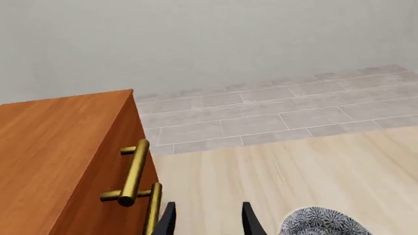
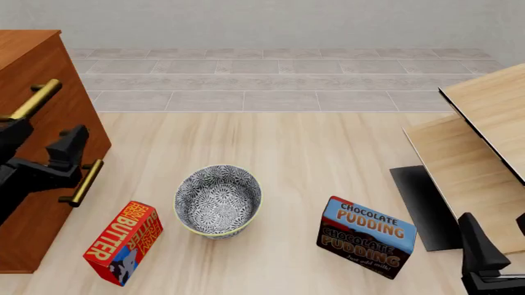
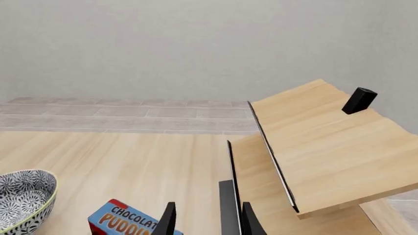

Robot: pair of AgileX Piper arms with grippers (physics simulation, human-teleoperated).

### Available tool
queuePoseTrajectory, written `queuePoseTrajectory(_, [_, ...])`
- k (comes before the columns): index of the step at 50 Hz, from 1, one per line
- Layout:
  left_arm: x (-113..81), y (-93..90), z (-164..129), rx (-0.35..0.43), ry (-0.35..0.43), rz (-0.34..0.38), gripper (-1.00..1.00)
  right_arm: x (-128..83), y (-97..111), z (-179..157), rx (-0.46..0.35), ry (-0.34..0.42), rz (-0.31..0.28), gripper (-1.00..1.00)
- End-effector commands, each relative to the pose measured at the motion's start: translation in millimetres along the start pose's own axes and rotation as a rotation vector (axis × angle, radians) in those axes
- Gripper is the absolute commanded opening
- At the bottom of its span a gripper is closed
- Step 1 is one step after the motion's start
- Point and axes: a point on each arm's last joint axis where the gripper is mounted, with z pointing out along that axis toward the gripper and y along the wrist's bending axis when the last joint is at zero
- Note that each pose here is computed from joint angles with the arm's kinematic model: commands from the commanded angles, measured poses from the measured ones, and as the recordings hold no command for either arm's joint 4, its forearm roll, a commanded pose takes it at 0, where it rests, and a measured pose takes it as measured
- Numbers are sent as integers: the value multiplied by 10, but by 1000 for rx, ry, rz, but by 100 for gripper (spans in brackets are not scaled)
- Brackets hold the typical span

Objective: Close the top drawer of the cabinet and put the bowl on top of it.

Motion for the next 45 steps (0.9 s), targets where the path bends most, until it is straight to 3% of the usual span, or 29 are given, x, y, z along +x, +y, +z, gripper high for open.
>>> queuePoseTrajectory(1, [-180,-87,-57,76,37,0,100,-1,0,0,0,-1,-1,100])
queuePoseTrajectory(13, [-427,-162,126,135,133,-23,100,-3,-1,-1,2,-3,-2,100])
queuePoseTrajectory(24, [-635,-322,164,239,204,-33,100,-3,-3,-1,5,-4,3,100])
queuePoseTrajectory(28, [-688,-300,187,228,208,-25,100,-4,-2,-1,3,-4,2,100])
queuePoseTrajectory(33, [-659,-359,291,246,268,-37,100,-5,-2,-1,4,-4,2,100])
queuePoseTrajectory(40, [-602,-382,444,249,312,22,100,-2,-1,-1,2,-3,3,100])
queuePoseTrajectory(45, [-552,-535,605,290,385,-20,100,-1,-1,1,1,-1,6,100])
